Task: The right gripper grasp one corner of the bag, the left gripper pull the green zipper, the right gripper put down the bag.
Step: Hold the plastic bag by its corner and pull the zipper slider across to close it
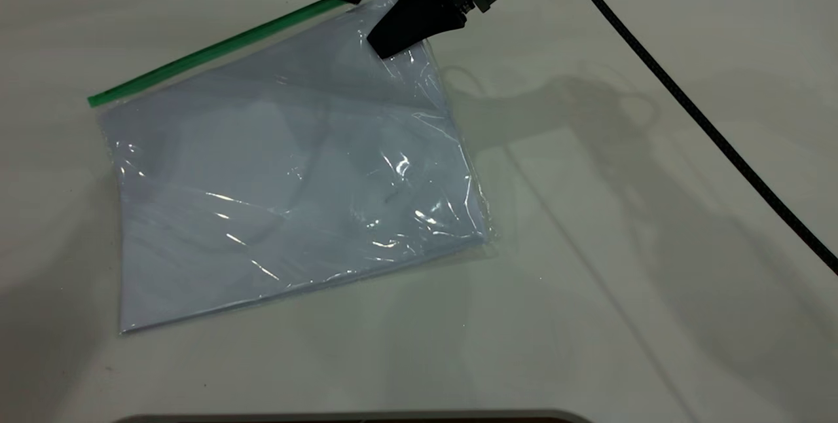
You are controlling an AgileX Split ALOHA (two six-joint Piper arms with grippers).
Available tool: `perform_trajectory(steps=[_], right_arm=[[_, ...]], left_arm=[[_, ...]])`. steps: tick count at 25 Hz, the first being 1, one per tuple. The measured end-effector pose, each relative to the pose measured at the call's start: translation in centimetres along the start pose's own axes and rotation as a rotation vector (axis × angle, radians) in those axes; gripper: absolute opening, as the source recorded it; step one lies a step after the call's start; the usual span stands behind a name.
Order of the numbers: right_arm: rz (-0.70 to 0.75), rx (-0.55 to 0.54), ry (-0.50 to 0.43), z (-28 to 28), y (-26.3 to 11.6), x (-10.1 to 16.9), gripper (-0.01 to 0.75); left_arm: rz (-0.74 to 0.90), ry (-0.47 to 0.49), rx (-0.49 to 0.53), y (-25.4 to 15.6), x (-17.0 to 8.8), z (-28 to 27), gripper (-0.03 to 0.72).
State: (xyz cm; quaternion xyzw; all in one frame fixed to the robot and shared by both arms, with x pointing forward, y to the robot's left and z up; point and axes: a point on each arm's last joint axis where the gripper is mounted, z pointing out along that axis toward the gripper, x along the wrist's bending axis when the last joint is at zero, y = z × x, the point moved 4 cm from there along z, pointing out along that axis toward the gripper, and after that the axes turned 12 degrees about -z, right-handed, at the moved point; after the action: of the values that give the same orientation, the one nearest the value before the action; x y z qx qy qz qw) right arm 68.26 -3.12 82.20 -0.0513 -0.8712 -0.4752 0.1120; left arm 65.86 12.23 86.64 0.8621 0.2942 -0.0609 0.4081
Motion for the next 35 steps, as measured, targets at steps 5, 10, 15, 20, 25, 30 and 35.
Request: perform_trajectory(steps=[5,10,15,20,25,30,35], right_arm=[[-0.001,0.0,0.0,0.0,0.0,0.0,0.034],[-0.001,0.0,0.0,0.0,0.0,0.0,0.034],[0.0,-0.001,0.0,0.0,0.01,0.0,0.034],[0.0,0.0,-0.001,0.0,0.01,-0.02,0.034],[0.0,0.0,-0.001,0.0,0.01,-0.02,0.034],[0.0,0.0,-0.001,0.0,0.01,-0.02,0.034],[0.001,-0.004,-0.003,0.0,0.05,-0.03,0.034]], left_arm=[[-0.004,-0.001,-0.004,-0.07,0.09,0.16,0.548],[-0.005,-0.002,-0.007,-0.04,0.08,0.16,0.421],[-0.006,-0.003,-0.009,-0.01,0.07,0.16,0.253],[-0.006,-0.004,-0.01,0.0,0.06,0.16,0.192],[-0.006,-0.004,-0.01,0.0,0.06,0.16,0.192],[-0.006,-0.005,-0.01,0.0,0.04,0.16,0.138],[-0.006,-0.006,-0.01,0.0,0.03,0.16,0.052]])
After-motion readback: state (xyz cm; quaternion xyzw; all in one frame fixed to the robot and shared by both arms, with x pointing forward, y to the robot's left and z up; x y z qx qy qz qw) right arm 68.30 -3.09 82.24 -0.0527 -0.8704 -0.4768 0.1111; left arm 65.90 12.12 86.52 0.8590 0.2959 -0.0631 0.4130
